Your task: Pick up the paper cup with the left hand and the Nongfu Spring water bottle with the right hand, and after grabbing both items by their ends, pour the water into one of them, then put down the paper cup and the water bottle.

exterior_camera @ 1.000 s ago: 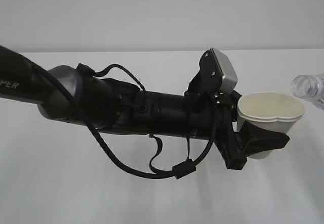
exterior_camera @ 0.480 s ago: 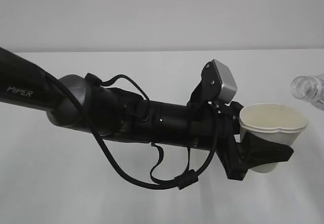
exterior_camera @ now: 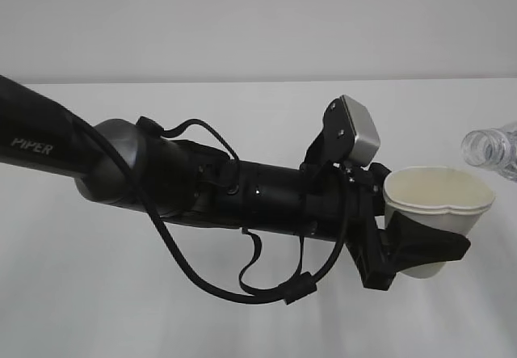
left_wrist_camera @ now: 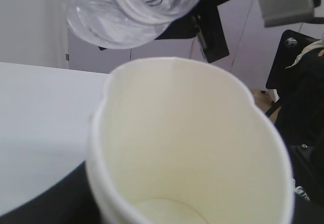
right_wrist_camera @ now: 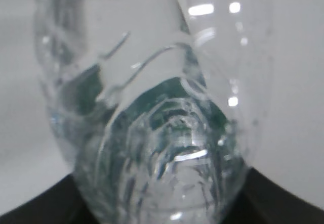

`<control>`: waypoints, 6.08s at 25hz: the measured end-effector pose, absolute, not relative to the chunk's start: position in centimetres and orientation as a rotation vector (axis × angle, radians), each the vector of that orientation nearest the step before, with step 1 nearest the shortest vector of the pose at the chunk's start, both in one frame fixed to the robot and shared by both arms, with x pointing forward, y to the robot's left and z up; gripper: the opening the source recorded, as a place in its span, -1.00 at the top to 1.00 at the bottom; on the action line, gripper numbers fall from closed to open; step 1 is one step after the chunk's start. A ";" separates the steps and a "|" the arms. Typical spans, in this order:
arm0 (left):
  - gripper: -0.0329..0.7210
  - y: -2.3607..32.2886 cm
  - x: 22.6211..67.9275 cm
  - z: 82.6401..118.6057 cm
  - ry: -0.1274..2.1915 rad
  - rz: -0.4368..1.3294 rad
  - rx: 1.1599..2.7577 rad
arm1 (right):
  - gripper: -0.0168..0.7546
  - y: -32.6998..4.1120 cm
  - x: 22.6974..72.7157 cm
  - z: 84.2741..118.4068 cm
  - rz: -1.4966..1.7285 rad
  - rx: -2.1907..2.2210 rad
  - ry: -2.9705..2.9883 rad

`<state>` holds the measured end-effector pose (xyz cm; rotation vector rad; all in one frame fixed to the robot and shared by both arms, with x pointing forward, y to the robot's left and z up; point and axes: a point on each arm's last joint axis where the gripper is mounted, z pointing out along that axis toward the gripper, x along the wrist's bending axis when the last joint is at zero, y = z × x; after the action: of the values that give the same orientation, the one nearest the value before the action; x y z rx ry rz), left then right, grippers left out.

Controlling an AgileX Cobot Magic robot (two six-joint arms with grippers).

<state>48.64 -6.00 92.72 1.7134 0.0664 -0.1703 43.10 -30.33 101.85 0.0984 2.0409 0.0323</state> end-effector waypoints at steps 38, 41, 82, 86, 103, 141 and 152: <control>-0.23 -6.2 48.3 92.6 0.056 -0.181 1.723 | -0.09 -30.3 43.1 101.8 -0.028 -0.022 2.044; -0.23 -6.2 48.3 92.6 0.056 -0.181 1.723 | -0.09 -30.3 43.1 101.9 -0.041 -0.026 2.043; -0.23 -6.3 48.1 92.5 0.043 -0.183 1.734 | -0.09 -30.5 43.1 101.9 -0.067 -0.015 2.037; -0.23 -6.3 48.1 92.5 0.044 -0.182 1.736 | -0.09 -30.5 43.1 101.9 -0.067 -0.015 2.037; -0.23 -6.3 48.3 92.3 0.069 -0.160 1.763 | -0.09 -30.5 43.1 101.9 -0.067 -0.015 2.037; -0.23 -6.3 48.4 92.3 0.078 -0.161 1.764 | -0.09 -30.5 43.1 101.9 -0.094 -0.063 2.037; -0.23 -6.3 48.4 92.3 0.082 -0.164 1.764 | -0.09 -30.5 43.4 102.6 -0.093 -0.063 2.016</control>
<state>48.38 -6.27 92.27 1.7636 0.0818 -0.1638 43.40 -30.52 102.57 -0.0626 2.0162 -0.0930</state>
